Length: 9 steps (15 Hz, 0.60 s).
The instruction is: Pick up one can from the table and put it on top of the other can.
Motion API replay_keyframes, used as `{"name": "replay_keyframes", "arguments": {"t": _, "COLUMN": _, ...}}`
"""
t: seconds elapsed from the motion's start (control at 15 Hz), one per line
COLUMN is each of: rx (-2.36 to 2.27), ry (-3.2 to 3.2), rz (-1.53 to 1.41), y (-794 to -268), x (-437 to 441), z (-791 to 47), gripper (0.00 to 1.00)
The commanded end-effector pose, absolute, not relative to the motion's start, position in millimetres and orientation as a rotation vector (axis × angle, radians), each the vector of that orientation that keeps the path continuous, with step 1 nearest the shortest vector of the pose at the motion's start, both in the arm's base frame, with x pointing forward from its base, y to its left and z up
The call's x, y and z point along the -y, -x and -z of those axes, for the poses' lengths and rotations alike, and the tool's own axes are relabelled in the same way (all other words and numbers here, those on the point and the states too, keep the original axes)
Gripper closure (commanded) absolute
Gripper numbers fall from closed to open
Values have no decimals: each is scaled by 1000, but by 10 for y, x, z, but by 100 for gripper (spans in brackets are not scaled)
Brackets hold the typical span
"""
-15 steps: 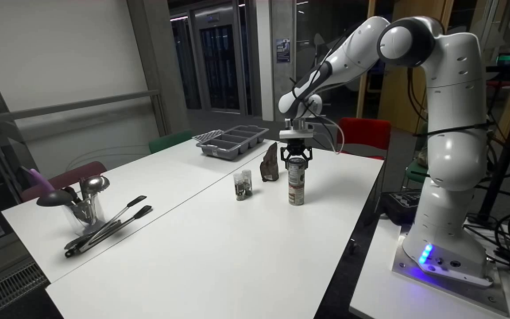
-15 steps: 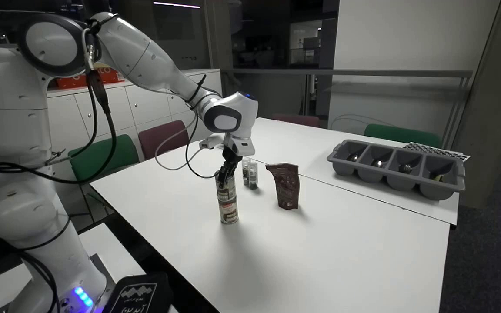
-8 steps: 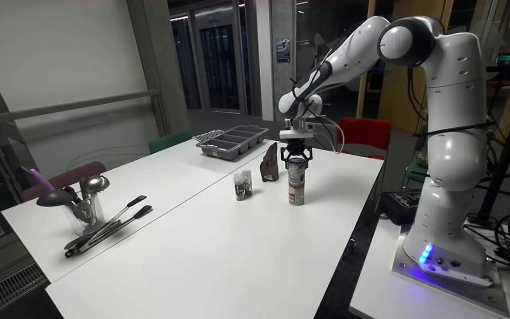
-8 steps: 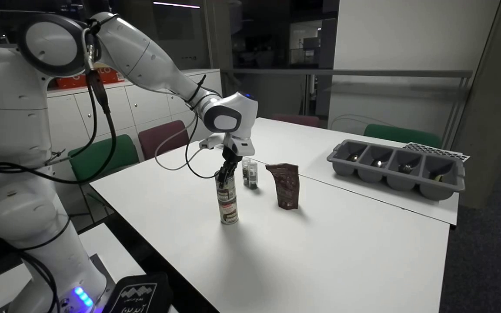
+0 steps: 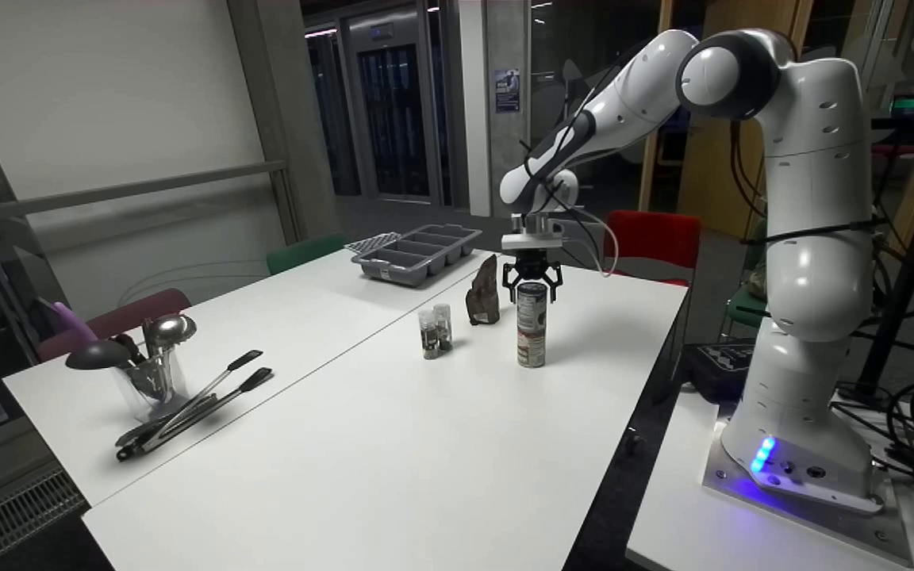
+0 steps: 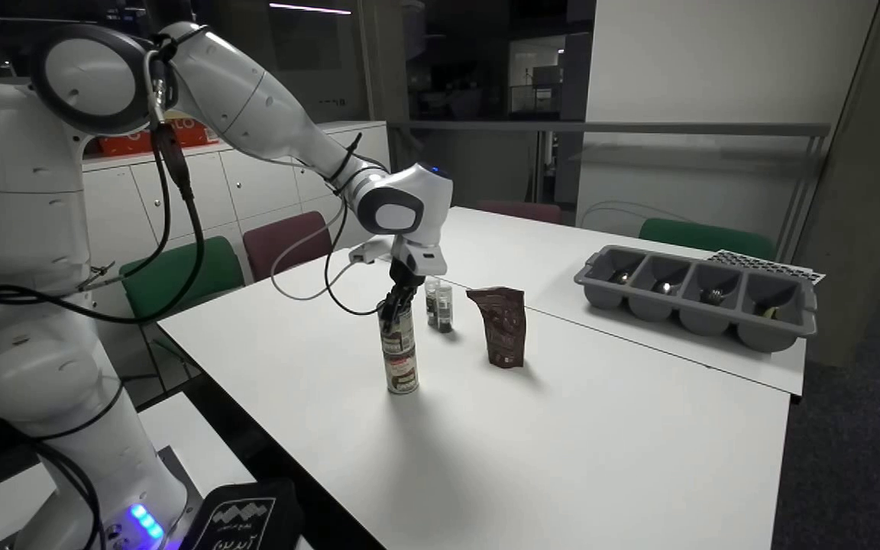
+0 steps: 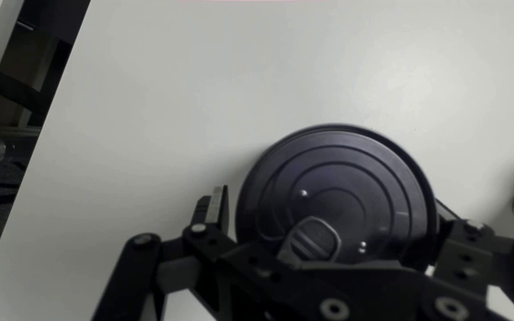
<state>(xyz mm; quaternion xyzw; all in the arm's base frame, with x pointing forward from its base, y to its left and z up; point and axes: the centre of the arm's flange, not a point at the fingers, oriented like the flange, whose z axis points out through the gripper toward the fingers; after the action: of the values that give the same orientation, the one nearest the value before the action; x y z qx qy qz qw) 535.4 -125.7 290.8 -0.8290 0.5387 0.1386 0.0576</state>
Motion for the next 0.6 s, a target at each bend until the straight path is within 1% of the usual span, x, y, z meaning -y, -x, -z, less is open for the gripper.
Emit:
{"name": "replay_keyframes", "arguments": {"t": 0.0, "rx": -1658, "ry": 2500, "rz": -399, "y": -5210, "x": 1234, "z": -2980, "gripper": 0}}
{"name": "replay_keyframes", "arguments": {"t": 0.27, "rx": -1680, "ry": 2495, "rz": -384, "y": -5167, "x": 1202, "z": -3034, "gripper": 0}}
{"name": "replay_keyframes", "arguments": {"t": 0.53, "rx": -1761, "ry": 2458, "rz": -315, "y": -4976, "x": 1108, "z": -3254, "gripper": 0}}
